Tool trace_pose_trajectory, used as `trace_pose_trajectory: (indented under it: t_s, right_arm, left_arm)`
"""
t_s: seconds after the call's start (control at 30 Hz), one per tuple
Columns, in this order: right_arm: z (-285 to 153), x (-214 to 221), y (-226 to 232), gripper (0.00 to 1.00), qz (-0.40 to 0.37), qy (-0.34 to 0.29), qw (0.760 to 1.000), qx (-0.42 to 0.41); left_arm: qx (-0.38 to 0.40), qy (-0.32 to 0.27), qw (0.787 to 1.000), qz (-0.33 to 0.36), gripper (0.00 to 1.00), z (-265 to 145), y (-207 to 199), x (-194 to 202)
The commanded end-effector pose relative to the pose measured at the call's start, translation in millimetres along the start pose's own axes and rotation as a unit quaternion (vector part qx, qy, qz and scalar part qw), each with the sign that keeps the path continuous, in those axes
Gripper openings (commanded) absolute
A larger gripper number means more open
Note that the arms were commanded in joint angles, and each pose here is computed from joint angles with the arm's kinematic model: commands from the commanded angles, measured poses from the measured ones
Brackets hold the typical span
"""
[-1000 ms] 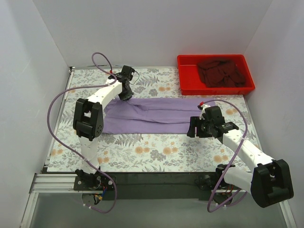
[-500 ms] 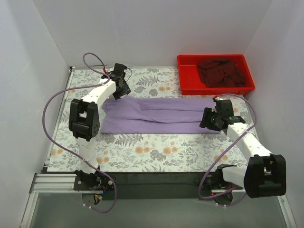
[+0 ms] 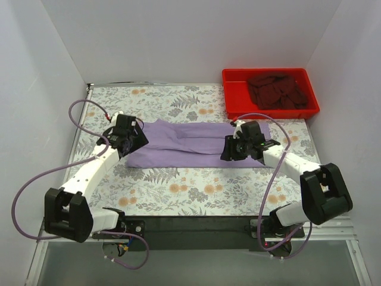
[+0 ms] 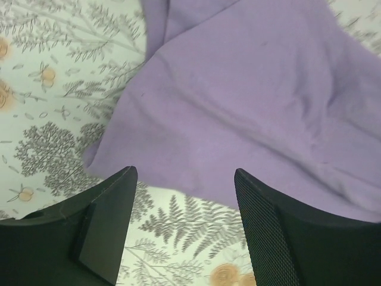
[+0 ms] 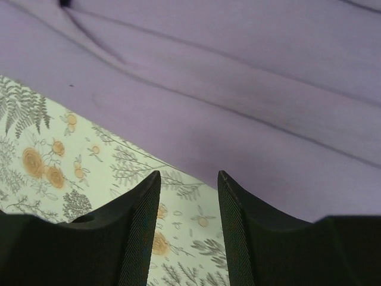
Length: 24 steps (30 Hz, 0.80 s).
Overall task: Fold and stack the t-shirts
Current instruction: Fold the tshirt
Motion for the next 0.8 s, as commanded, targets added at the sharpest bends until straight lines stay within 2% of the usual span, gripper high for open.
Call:
trace_pose_trajectory:
  t_s: [0.0,0.07,0.23,0.33,0.57,0.77]
  right_arm:
    - [15,-30,47,0.49,-0.056,-0.042,0.996,-0.052]
    - [25,-25,69,0.48,-0.080,-0.033,0.994,-0.069]
    - [59,-16,93,0.43,-0.106,-0.003,0.992,-0.074]
    - [79,-14,99,0.39,-0.111,0.013,0.991,-0.074]
    - [105,-26,101,0.38,-0.122,0.014,0.991,-0.061]
    - [111,-57,88,0.39,-0.149,-0.021,0.989,0.002]
  left_arm:
    - [-0.008,-0.020,1.000,0.019,0.66,1,20,15]
    - [-0.005,-0.030,0.999,0.019,0.66,-1,24,18]
    - [0.006,-0.049,0.999,0.020,0.83,-2,27,21]
    - [0.008,-0.055,0.998,0.023,0.89,1,25,18]
    - [0.002,-0.046,0.999,0.026,0.89,5,26,21]
    - [-0.001,-0.049,0.998,0.026,0.89,4,27,20]
Point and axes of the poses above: each gripper's point midway between its finger pads, its own z axis out along the fingers, its own y axis along the line the jaws close on, x = y × z, the point moved 2 cm from there along -z, back along the fingers, and after that the axes turned 6 degrees about z, right-handed, at the moved point
